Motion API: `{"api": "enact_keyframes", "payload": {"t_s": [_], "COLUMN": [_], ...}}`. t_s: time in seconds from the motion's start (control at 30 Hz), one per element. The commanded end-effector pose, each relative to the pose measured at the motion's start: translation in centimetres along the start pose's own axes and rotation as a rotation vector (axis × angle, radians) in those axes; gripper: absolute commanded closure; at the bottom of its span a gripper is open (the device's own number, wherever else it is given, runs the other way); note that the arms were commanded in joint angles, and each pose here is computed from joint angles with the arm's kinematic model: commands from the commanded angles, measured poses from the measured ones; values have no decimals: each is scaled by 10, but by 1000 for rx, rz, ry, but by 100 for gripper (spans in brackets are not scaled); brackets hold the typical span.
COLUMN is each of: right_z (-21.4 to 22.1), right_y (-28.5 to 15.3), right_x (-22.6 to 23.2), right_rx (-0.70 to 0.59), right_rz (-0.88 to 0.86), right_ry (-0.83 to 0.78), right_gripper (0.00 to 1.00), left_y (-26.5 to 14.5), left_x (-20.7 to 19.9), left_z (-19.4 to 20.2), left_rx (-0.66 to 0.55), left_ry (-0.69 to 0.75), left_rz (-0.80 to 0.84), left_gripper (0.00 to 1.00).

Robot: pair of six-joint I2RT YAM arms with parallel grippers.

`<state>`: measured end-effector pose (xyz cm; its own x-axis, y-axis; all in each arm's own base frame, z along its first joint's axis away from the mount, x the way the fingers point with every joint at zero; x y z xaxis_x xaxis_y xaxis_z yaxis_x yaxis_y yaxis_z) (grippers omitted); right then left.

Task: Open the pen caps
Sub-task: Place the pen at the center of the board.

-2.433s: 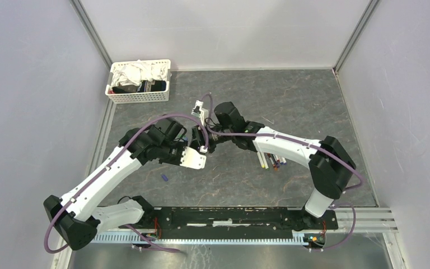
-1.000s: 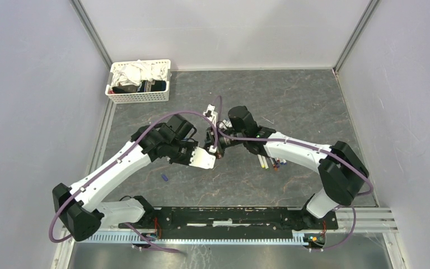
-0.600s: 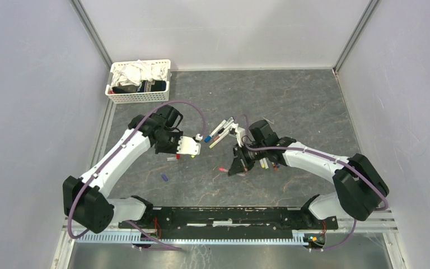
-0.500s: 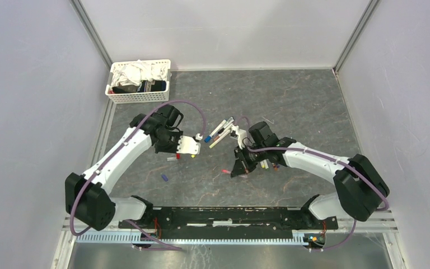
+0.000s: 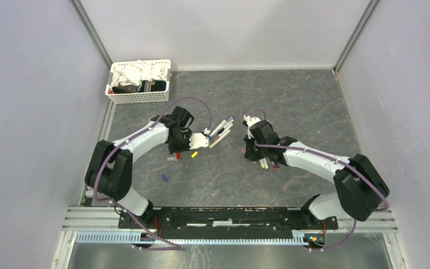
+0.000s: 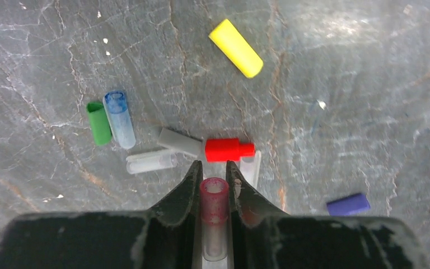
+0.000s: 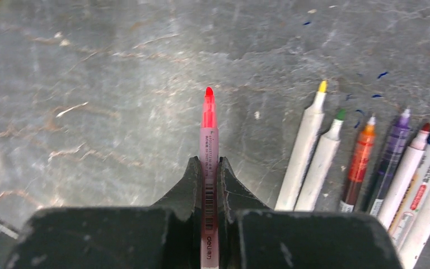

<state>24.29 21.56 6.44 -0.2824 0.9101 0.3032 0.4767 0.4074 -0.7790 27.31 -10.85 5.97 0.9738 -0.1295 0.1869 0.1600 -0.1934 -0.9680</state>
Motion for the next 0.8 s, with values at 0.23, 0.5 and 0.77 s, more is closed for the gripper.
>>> {"api": "enact_keyframes", "payload": {"t_s": [0.23, 0.5, 0.77], "right_z": [-13, 6, -3], "right_y": [16, 22, 9], "right_x": [-37, -43, -48], "right_rx": [-100, -41, -88], "right_rz": [232, 252, 297], "right_ry": [52, 47, 53], "right_gripper": [99, 69, 67], "left_y": [17, -22, -94], "left_x": [26, 32, 61], "left_z": [-11, -32, -47], "left_rx": [-66, -156, -203], "left_ry": [-170, -211, -285], "left_rz": [-89, -102, -234], "left_gripper": [69, 49, 35]}}
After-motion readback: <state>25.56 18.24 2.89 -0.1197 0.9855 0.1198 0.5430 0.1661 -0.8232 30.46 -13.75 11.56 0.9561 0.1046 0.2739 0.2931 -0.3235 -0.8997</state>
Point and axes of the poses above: each gripper's point midway between its finger pads, its own y axis out along the fingers, its own x axis along the line the jaws close on, z = x × y, the point moved 1 cm from there along -y, back along the fingers, and after that the axes turned 10 degrees about y, right-handed, at the moved point
